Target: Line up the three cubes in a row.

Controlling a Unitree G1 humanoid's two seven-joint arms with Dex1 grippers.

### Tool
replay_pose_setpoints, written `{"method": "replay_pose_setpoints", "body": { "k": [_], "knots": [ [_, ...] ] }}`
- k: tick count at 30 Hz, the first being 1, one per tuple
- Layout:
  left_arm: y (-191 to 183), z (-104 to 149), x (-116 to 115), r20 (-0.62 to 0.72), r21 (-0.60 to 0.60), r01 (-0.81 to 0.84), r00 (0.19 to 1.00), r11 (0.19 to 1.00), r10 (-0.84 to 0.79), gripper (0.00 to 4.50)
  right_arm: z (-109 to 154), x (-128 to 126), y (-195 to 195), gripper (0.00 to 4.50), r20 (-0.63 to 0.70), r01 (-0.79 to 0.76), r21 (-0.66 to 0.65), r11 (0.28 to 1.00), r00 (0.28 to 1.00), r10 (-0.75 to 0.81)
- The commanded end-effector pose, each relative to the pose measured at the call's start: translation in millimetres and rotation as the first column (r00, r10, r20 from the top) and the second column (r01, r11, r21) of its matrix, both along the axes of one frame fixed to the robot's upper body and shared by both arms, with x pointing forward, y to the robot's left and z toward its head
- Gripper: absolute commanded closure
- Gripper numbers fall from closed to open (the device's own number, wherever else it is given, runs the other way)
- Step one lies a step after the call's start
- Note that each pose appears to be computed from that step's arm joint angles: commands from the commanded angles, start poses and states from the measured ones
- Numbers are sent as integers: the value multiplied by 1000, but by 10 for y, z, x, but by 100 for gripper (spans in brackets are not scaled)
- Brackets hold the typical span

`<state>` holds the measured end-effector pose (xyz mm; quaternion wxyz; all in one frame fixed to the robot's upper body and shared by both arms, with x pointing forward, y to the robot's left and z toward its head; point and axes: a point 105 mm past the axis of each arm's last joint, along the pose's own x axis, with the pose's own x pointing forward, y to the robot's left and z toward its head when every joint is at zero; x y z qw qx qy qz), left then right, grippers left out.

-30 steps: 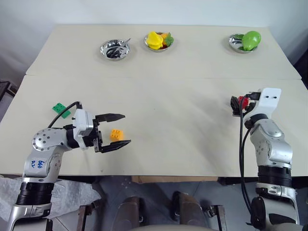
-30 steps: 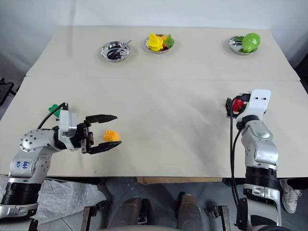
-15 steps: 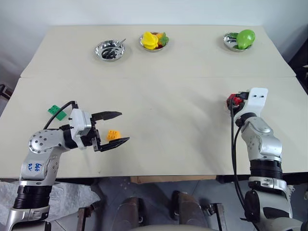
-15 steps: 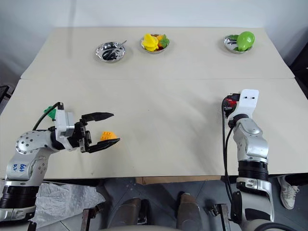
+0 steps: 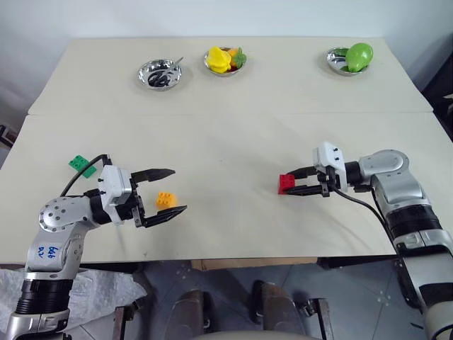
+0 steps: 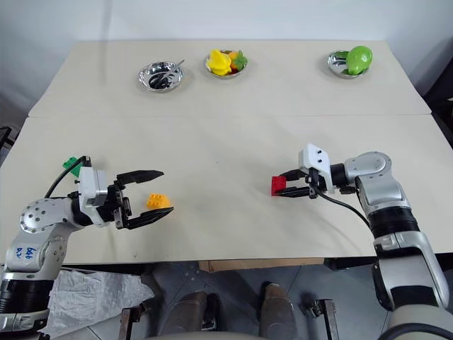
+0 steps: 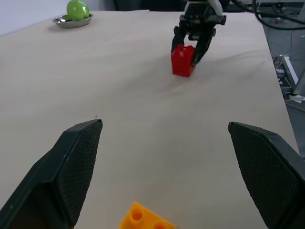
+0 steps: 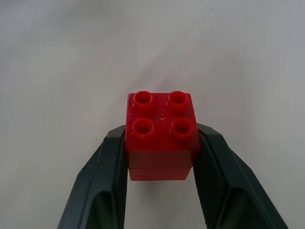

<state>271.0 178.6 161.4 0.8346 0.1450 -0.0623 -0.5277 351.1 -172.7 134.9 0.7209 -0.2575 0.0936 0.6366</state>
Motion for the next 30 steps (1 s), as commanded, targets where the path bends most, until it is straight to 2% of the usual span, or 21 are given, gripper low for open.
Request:
{"method": "replay_pose_setpoints", "body": {
  "k": [1,6,10,15,17,21,26,30],
  "knots": [
    [9,124,-32,60,-13,-19,998,1000,20,0,17,43,26,302,6,-48,25,999,999,48],
    [58,163,-23,64,-31,-50,997,998,51,0,30,97,53,302,-12,-40,46,998,999,41],
    [121,151,-30,53,-38,-79,995,996,81,0,116,125,36,171,41,-41,63,997,998,39],
    [511,188,-48,61,-108,-282,955,953,289,0,397,111,-19,5,89,-37,153,988,996,24],
    [736,155,-115,52,-137,-389,916,911,399,0,552,49,11,2,125,-73,214,974,991,47],
    [1362,-1,-346,22,-210,-666,729,716,685,0,749,-133,173,2,176,-149,350,925,980,92],
    [1939,-201,-705,-92,-332,-861,436,385,895,0,639,-329,322,2,128,-136,433,891,988,88],
    [2067,-395,-873,-138,-294,-905,357,306,924,0,532,-452,368,2,123,-137,445,885,988,91]
  ]
}}
